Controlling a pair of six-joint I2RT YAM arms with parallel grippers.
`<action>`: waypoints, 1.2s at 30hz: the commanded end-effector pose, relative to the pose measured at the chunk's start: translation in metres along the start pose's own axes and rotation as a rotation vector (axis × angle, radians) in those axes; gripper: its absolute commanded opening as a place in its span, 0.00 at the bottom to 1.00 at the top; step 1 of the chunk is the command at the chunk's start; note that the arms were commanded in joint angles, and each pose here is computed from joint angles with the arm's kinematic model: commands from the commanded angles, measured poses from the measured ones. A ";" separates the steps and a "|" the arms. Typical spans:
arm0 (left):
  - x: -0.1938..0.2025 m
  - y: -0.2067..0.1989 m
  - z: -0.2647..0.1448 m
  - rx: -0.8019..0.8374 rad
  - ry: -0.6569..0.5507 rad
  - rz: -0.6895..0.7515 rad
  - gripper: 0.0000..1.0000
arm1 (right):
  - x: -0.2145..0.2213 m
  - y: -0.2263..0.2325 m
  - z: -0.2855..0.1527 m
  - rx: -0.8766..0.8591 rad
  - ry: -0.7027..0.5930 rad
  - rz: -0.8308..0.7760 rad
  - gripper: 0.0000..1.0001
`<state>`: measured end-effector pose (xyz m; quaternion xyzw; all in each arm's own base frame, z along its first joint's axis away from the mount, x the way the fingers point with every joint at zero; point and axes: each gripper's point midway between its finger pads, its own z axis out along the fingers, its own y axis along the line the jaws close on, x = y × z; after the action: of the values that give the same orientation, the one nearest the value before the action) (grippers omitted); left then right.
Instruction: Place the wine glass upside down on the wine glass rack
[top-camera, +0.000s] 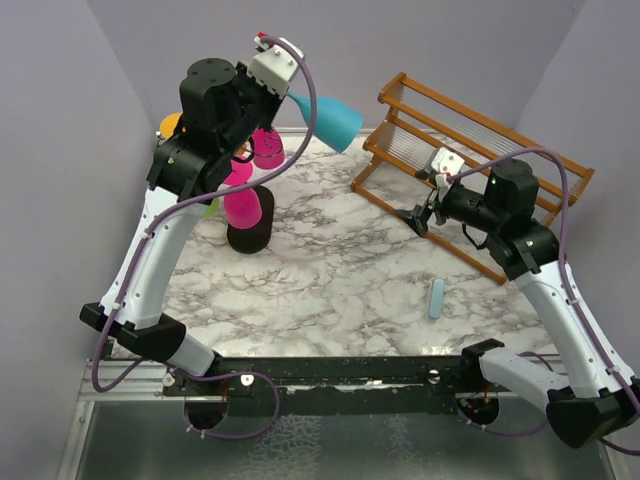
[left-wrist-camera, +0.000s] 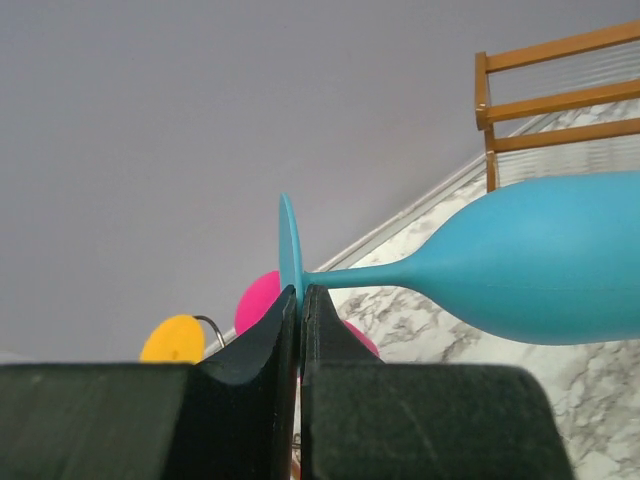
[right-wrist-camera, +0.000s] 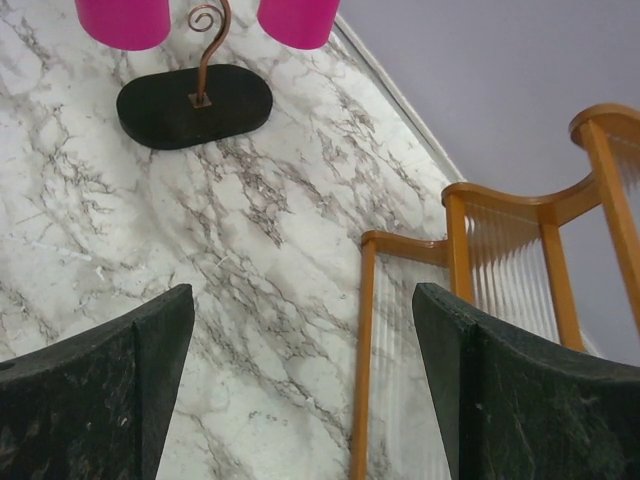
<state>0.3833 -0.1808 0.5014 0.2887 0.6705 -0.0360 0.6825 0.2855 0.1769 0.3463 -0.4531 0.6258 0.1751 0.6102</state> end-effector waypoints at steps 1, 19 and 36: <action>-0.018 0.015 0.001 -0.114 -0.015 0.146 0.00 | -0.009 -0.010 0.004 0.070 -0.092 0.010 0.89; 0.017 -0.033 0.056 -0.186 0.188 0.661 0.00 | 0.027 0.003 0.003 0.015 -0.080 0.085 0.89; 0.086 -0.021 0.065 -0.286 0.385 0.759 0.00 | 0.042 0.009 0.010 -0.027 -0.056 0.104 0.90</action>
<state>0.4384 -0.2137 0.4010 0.4543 0.6186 0.3514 0.5362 0.2909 0.1731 0.3026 -0.4163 0.6373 0.2221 0.6092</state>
